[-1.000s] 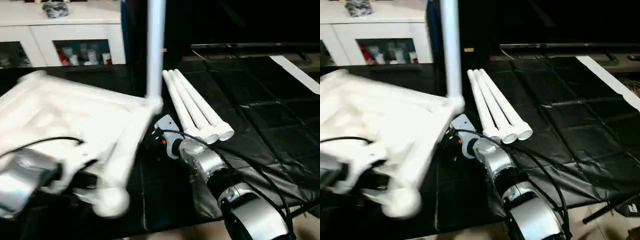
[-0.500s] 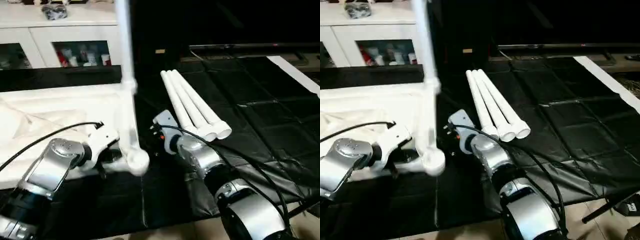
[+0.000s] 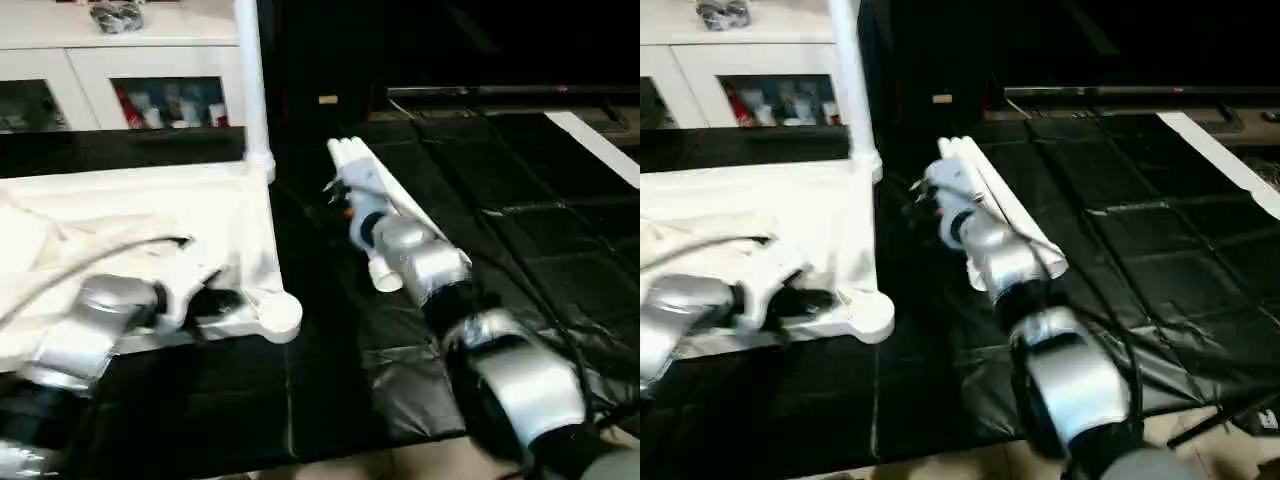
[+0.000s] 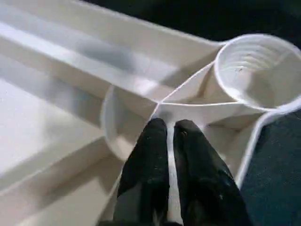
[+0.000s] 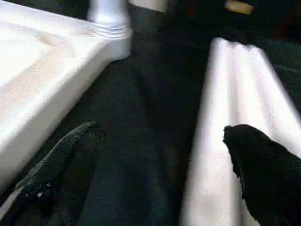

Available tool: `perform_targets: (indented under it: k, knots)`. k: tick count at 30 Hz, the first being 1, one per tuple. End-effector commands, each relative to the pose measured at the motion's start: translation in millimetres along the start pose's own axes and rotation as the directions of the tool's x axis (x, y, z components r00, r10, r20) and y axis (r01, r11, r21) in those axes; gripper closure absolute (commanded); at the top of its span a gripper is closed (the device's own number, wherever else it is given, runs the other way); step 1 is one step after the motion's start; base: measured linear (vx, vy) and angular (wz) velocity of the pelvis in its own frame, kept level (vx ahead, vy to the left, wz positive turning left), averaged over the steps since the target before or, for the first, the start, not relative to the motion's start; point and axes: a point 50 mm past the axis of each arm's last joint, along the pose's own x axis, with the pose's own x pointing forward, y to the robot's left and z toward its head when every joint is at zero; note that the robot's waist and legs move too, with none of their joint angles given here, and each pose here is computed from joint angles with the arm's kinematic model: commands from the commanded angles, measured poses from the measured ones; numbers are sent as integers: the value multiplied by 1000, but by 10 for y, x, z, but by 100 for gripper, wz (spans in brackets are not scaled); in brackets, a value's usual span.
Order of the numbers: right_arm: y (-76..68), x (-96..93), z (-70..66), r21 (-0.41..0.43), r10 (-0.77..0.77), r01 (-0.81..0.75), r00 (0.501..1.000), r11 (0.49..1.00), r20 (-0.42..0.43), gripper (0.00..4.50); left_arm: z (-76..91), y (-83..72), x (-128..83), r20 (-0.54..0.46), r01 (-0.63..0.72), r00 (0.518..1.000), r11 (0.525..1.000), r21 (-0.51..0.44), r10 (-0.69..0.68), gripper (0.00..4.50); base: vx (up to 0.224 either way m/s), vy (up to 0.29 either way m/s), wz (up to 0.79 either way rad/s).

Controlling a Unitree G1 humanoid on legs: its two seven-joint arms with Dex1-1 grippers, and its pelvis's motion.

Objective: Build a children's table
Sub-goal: Pick table leg

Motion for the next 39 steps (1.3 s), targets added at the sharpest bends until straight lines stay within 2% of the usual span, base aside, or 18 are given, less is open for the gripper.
perform_targets:
  k: [1,5,9,10,11,14,17,19,24,25,27,29,39]
  knots:
    - [-78,-1,-22,17,-49,50,997,999,-54,0,60,5,-112,23,10,1000,1000,18,-11,374,0,0,0]
    - [-101,1,-111,27,-48,52,990,998,-134,0,150,-49,-242,57,68,996,997,31,-70,347,0,0,0]
    - [-83,4,-155,40,-32,40,985,998,-167,0,203,-95,-242,76,92,993,995,33,-95,326,0,0,0]
    - [-70,5,-175,56,-21,31,983,998,-181,0,223,-117,-231,82,101,991,994,35,-103,301,0,0,0]
    - [-58,6,-196,65,-15,28,981,997,-196,0,233,-133,-219,85,104,991,994,37,-107,301,0,0,0]
    - [-57,1,-258,59,-29,44,970,997,-242,0,235,-159,-210,85,116,989,993,33,-118,284,0,0,0]
    - [-73,-7,-306,91,-52,78,963,993,-265,0,229,-180,-205,79,125,989,992,32,-127,249,0,0,0]
    - [-69,-14,-354,116,-45,82,956,990,-291,30,228,-195,-203,77,132,988,991,28,-134,231,0,0,0]
    - [-43,-35,-470,174,-7,72,937,982,-350,69,231,-219,-197,71,144,987,989,26,-145,197,0,0,0]
    - [-47,-43,-495,182,-3,74,932,980,-364,85,238,-226,-191,71,148,986,989,26,-150,173,0,0,0]
    - [-53,-51,-519,189,1,76,926,979,-377,90,245,-237,-184,71,156,985,987,25,-157,165,0,0,0]
    - [-57,-60,-543,192,6,76,920,978,-393,123,249,-252,-177,70,167,983,986,25,-168,140,0,0,0]
    - [-85,-118,-659,198,34,71,876,978,-481,208,313,-252,-142,98,166,981,986,32,-168,56,0,0,0]
